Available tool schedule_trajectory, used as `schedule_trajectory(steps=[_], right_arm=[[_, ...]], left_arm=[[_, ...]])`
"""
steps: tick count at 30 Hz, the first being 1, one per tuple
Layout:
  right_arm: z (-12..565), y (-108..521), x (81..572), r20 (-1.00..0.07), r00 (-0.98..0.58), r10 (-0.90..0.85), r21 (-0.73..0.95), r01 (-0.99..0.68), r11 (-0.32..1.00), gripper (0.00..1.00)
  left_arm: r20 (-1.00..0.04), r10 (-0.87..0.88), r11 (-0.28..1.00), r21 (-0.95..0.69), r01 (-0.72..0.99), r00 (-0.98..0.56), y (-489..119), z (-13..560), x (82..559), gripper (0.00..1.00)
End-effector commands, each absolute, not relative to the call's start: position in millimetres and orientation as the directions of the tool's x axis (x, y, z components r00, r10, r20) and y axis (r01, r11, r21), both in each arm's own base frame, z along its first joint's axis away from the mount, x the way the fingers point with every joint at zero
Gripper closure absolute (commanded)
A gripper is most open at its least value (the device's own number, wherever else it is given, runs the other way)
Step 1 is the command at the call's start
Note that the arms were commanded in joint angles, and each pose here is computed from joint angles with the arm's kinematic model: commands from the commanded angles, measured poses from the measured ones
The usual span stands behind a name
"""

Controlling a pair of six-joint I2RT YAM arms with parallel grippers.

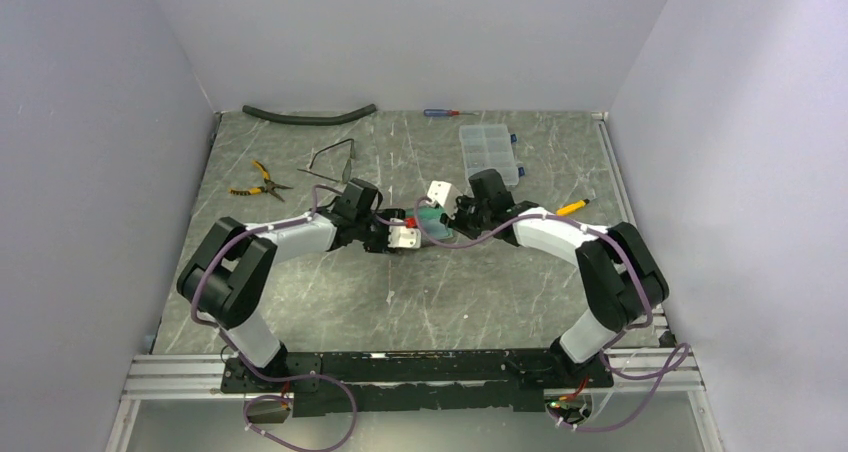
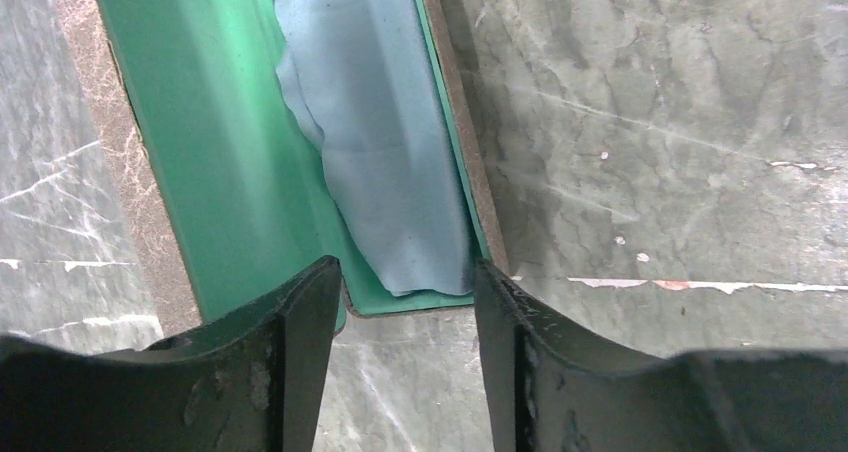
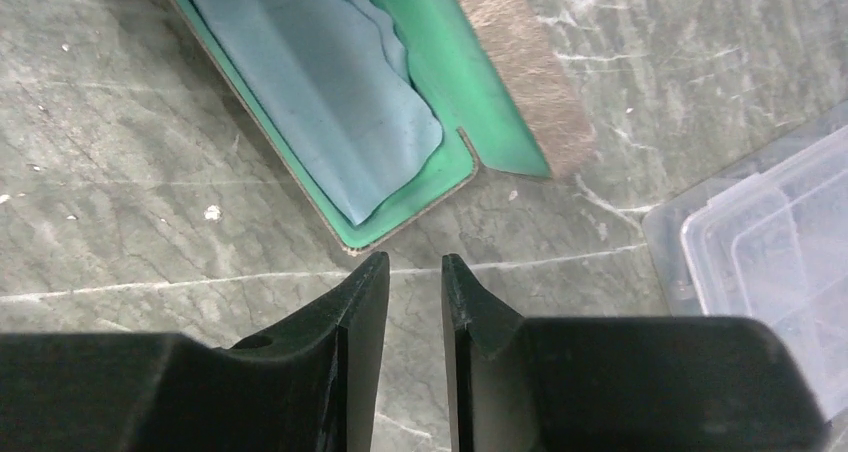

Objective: Organize the sunglasses
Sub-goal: Adjust the glasses cleaning cloth in the sunglasses case.

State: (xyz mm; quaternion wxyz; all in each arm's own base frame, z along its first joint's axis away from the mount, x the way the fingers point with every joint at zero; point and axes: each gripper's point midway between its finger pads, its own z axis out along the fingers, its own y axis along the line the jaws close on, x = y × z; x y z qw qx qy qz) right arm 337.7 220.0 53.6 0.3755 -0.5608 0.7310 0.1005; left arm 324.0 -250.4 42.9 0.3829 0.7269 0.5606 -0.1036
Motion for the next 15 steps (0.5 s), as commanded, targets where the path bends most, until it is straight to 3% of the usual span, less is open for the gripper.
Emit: schedule_trajectory(steps=[1,7,15], right_arm=[[86,228,339,-0.728,-0.078,-0.681,-0.261,-0.887,0.381,0.70],[106,241,328,-0.807,-0.128,-0.576,-0.164,-0.889,0.428,0.72],[127,262,326,-0.911,-0.229,-0.344,0.000,-0.832,0.555,0.87]], left_arm=[[-0.608,0.715,-0.069,0.431,0.900,0.346,-254,60,323,0.41],[-0.628,0.686,-0.104,0.416,0.903,0.368,-253,68,313,0.36],[-0.661,0.644,-0.124,0.406,0.905,0.385,-251,76,299,0.34]])
